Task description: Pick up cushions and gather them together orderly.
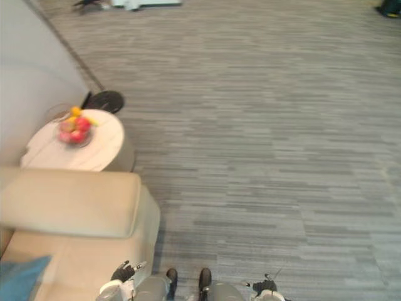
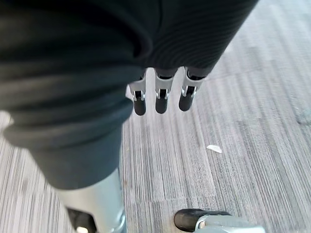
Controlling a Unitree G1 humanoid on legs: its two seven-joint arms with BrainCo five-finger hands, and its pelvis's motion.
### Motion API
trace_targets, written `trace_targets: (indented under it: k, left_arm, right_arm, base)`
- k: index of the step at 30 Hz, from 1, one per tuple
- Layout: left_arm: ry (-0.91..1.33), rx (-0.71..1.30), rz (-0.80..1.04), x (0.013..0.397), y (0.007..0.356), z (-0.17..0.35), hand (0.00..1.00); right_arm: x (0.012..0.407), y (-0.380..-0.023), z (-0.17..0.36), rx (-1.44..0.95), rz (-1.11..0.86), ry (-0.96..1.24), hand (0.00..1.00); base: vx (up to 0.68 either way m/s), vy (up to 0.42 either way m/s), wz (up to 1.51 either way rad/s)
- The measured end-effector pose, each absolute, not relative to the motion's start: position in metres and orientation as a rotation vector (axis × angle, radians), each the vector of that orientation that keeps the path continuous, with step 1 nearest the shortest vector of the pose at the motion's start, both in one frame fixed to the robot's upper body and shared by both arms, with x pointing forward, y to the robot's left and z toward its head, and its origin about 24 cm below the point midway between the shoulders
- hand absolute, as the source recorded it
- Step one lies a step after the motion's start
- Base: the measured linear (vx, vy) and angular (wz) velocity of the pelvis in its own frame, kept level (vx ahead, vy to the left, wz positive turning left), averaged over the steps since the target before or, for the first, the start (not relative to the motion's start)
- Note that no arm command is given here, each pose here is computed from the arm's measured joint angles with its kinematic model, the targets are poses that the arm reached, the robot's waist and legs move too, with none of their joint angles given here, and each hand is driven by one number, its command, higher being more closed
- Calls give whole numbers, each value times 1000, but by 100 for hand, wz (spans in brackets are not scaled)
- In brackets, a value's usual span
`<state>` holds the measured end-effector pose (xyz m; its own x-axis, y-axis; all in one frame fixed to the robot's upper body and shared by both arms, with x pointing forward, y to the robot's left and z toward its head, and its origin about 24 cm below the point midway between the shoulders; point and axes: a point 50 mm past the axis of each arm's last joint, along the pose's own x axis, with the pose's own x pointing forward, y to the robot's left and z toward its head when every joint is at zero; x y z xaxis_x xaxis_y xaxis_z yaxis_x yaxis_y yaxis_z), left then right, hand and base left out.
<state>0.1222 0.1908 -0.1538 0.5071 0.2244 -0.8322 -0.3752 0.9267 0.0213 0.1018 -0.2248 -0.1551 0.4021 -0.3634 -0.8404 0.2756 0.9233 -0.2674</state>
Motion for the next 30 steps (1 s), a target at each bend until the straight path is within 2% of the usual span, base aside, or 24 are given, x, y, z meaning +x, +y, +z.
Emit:
trace_targets:
  k: [7,12,27,30]
  left_arm:
    - [993,-168,383,117,194,-155,0]
    - [1012,-157,378,112,195,-157,0]
    - [1041,-108,365,109,202,-158,0]
    - [962,-79,353,123,207,-150,0]
  right_arm:
    - [102,-213,-156,-6,-437,1066,0]
    - [116,-204,-153,30,-418,1028,0]
    - [118,-219,-154,-41,-396,1060,0]
    - [113,-219,-156,-39,-415,1088,0]
  base:
    - [121,118,-66]
    - [-9,-24,-89]
    - [141,-311,-71]
    - [278,-261,-101]
